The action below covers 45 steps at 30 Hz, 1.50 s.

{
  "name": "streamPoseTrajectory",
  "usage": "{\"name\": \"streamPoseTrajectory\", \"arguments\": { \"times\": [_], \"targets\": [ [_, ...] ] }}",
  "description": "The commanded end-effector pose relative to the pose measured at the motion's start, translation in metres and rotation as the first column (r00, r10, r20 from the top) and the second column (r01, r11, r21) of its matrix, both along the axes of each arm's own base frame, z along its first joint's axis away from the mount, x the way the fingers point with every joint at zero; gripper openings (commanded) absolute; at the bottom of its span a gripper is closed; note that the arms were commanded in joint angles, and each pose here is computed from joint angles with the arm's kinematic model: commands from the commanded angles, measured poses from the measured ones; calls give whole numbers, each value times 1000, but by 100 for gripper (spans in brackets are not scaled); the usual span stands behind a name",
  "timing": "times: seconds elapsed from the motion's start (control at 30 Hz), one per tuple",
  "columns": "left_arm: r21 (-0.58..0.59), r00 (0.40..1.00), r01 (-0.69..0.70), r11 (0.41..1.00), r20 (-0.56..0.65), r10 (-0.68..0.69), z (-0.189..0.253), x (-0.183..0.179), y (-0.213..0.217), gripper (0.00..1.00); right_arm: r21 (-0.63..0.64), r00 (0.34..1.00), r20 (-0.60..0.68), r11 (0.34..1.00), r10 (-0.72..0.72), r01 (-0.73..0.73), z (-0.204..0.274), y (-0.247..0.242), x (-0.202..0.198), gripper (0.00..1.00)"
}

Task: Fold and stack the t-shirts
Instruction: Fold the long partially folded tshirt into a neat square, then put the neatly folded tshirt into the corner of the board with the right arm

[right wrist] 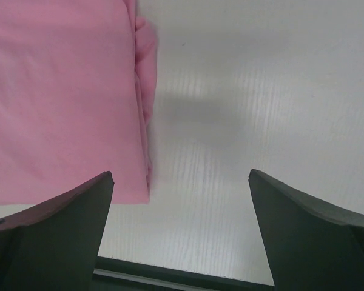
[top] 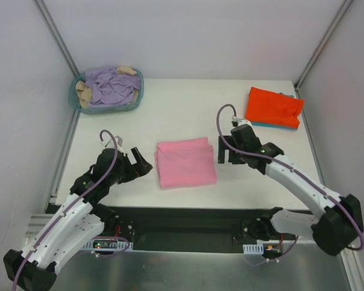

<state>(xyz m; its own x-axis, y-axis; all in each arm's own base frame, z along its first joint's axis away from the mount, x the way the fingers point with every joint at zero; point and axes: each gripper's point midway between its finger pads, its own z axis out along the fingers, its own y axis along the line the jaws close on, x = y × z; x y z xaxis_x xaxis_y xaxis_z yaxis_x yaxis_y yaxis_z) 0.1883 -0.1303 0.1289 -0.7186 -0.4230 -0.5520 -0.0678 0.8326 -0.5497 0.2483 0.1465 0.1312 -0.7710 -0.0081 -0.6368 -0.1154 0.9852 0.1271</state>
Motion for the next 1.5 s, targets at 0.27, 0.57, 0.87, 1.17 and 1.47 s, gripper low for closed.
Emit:
{"name": "streamPoseTrajectory", "arguments": {
  "times": [0.27,0.57,0.87,1.17,1.47],
  "targets": [
    [3,985,-24,1000,-169,24,-36,-10,-4,99,40,953,-298,998,61,-51,-70,66,27,82],
    [22,983,-56,998,-172,59,-44,-11,3,99,32,926,-373,998,64,-56,-113,93,15,72],
    [55,979,-75,996,-185,84,-49,-8,7,99,46,922,-385,998,50,-36,-141,128,19,40],
    [72,979,-90,993,-176,102,-50,-5,11,99,-11,963,-255,996,81,-87,-110,132,54,1],
    [130,977,-121,984,-159,141,-54,0,21,99,-500,986,157,856,-60,132,-5,43,130,1]
  ]
}}
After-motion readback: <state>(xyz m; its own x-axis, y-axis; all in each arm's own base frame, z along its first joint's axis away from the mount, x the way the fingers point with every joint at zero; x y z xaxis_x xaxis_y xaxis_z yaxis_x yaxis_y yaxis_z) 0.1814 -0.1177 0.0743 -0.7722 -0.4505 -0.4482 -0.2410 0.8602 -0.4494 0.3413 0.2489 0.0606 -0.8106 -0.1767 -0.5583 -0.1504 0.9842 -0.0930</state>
